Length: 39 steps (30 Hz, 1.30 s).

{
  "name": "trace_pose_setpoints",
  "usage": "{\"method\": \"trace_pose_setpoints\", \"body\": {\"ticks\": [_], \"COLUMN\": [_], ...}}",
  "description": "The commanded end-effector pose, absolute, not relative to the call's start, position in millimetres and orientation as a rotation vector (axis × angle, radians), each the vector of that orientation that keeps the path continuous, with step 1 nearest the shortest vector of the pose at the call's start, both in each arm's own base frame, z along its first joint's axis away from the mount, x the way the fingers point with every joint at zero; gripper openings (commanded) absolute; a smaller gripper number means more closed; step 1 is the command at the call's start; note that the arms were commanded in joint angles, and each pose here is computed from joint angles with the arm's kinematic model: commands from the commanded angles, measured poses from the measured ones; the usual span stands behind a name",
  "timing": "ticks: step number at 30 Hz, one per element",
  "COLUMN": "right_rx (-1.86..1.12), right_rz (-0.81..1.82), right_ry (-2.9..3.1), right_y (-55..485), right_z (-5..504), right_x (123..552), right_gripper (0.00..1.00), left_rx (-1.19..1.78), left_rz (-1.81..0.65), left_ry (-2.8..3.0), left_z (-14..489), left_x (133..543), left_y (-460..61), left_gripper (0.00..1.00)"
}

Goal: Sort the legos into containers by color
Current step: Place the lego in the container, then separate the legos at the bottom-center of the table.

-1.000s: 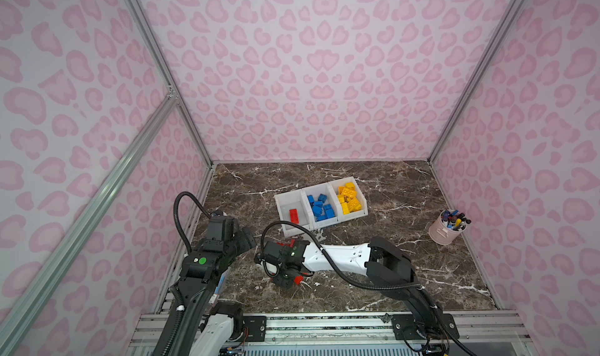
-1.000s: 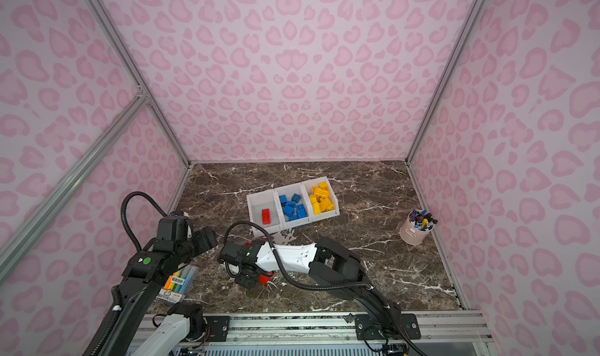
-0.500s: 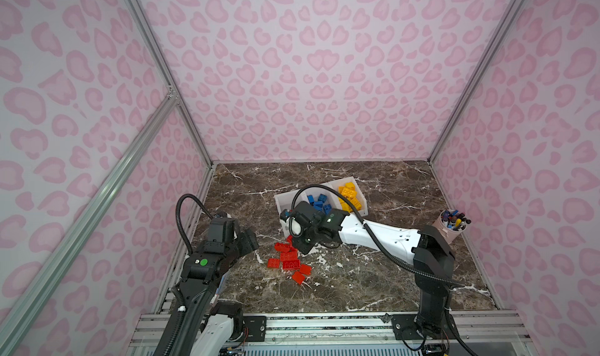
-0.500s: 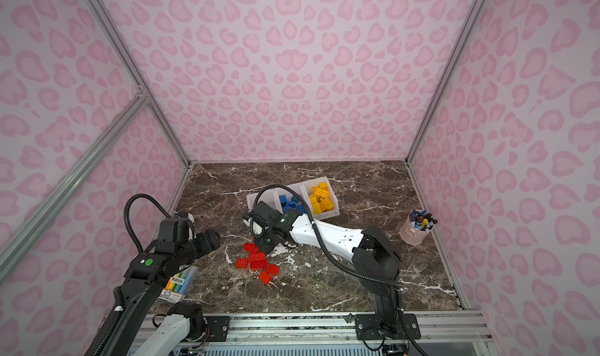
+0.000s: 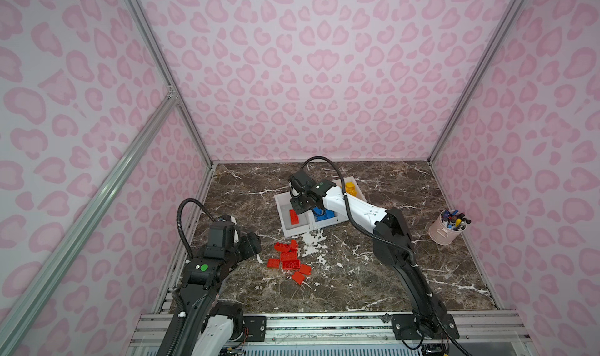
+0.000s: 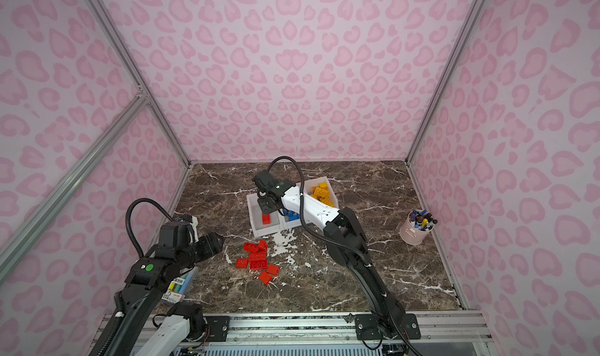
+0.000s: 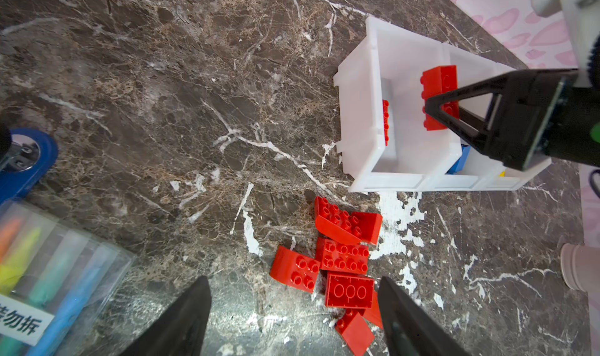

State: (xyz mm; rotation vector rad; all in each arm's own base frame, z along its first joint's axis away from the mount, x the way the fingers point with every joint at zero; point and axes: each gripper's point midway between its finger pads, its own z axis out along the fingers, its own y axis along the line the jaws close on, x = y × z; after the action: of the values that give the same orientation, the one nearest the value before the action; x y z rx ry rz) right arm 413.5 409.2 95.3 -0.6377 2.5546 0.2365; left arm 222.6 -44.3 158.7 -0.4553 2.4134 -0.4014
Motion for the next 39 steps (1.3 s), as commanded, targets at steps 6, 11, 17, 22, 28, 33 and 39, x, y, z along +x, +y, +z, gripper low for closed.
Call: {"method": "trace_pose_setpoints", "body": {"ticks": [6, 11, 17, 22, 28, 33, 39], "right_rx": [-0.567, -0.551, -0.502, -0.41, -0.324, -0.274, -0.239], "right_rz": [0.148, 0.208, 0.333, 0.425, 0.415, 0.399, 0.404], "right_ry": [2.588, 2.532, 2.416, 2.415, 2.479, 2.52, 2.541], "right_y": [401, 402, 388, 350, 296, 269, 258], "right_z": [98, 134, 204, 211, 185, 166, 155], "right_x": [406, 405, 392, 374, 347, 330, 321], "right_gripper": [0.48, 0.51, 0.52, 0.53, 0.53, 0.53, 0.53], "left_rx": [-0.425, -0.39, -0.23, -0.055, 0.033, 0.133, 0.272], "left_rz": [-0.438, -0.447, -0.46, -0.434, -0.447, -0.439, -0.364], "left_ry": [2.418, 2.43, 2.49, 2.58, 2.648, 2.689, 2.762], "left_z": [159, 160, 161, 146, 122, 107, 85], "left_x": [224, 227, 229, 225, 223, 226, 228], "left_y": [-51, -56, -78, -112, -146, -171, -187], "left_gripper": [0.82, 0.81, 0.76, 0.76, 0.74, 0.74, 0.73]}}
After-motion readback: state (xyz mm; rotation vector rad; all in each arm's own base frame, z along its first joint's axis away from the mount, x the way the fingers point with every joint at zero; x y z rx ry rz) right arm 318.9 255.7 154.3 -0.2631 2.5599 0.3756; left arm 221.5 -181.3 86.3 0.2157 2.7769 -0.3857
